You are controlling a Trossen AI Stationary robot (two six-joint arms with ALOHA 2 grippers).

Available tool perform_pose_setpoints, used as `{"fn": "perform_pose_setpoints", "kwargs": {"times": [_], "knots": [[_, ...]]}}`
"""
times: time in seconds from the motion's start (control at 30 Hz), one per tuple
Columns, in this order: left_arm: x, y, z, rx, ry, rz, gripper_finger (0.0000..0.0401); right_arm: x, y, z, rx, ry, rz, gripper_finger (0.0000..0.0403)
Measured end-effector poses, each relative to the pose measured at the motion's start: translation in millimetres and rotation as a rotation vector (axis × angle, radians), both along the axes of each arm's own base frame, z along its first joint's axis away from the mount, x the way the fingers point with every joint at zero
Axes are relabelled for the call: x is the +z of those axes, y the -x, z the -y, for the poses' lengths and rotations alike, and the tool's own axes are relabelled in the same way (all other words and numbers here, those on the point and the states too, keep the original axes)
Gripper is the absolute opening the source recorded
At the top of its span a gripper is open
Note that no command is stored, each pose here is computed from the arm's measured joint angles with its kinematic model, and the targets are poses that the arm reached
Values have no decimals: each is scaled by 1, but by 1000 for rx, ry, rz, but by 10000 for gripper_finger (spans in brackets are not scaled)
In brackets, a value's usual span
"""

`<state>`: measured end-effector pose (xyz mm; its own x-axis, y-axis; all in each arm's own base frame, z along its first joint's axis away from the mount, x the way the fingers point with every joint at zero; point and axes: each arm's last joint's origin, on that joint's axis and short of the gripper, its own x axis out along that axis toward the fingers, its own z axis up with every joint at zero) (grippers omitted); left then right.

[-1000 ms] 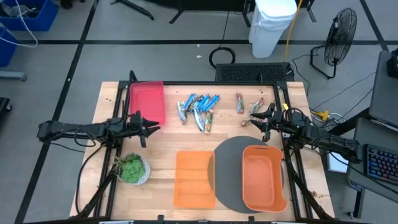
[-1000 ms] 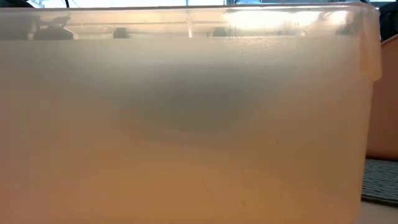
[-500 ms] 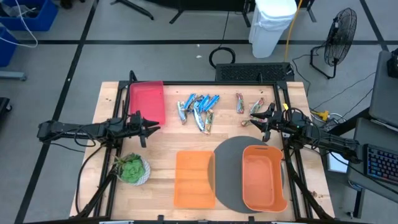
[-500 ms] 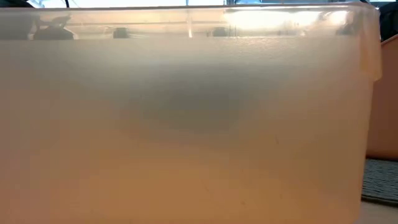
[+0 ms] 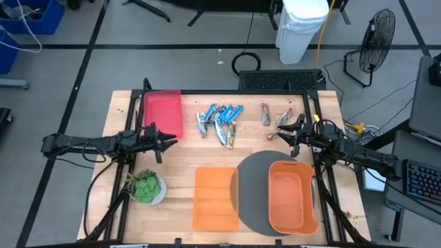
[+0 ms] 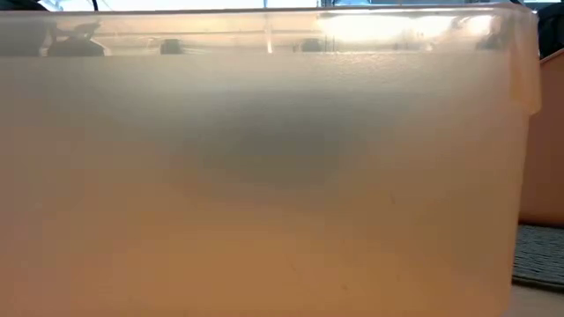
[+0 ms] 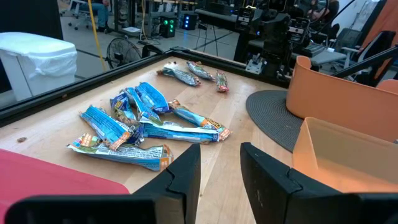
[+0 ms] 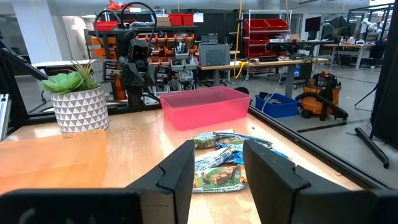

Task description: Pick and place Granola Bars by type

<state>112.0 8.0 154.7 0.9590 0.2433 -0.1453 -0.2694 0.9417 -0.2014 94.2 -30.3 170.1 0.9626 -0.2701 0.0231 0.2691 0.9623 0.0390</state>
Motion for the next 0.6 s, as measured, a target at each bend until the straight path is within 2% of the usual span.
{"fn": "perform_pose_setpoints", "kwargs": {"times": [0.13, 0.23, 0.3, 0.47, 0.6], "knots": [[0, 0, 0, 0, 0, 0, 118, 1, 0, 0, -11, 17, 9, 128], [0, 0, 0, -1, 0, 0, 118, 8, 1, 1, -53, 51, 75, 128], [0, 0, 0, 0, 0, 0, 118, 12, 1, 1, -50, 20, 120, 128], [0, 0, 0, 0, 0, 0, 118, 12, 1, 1, -35, -139, 176, 128], [0, 0, 0, 0, 0, 0, 118, 12, 1, 1, -32, -180, 189, 128]]}}
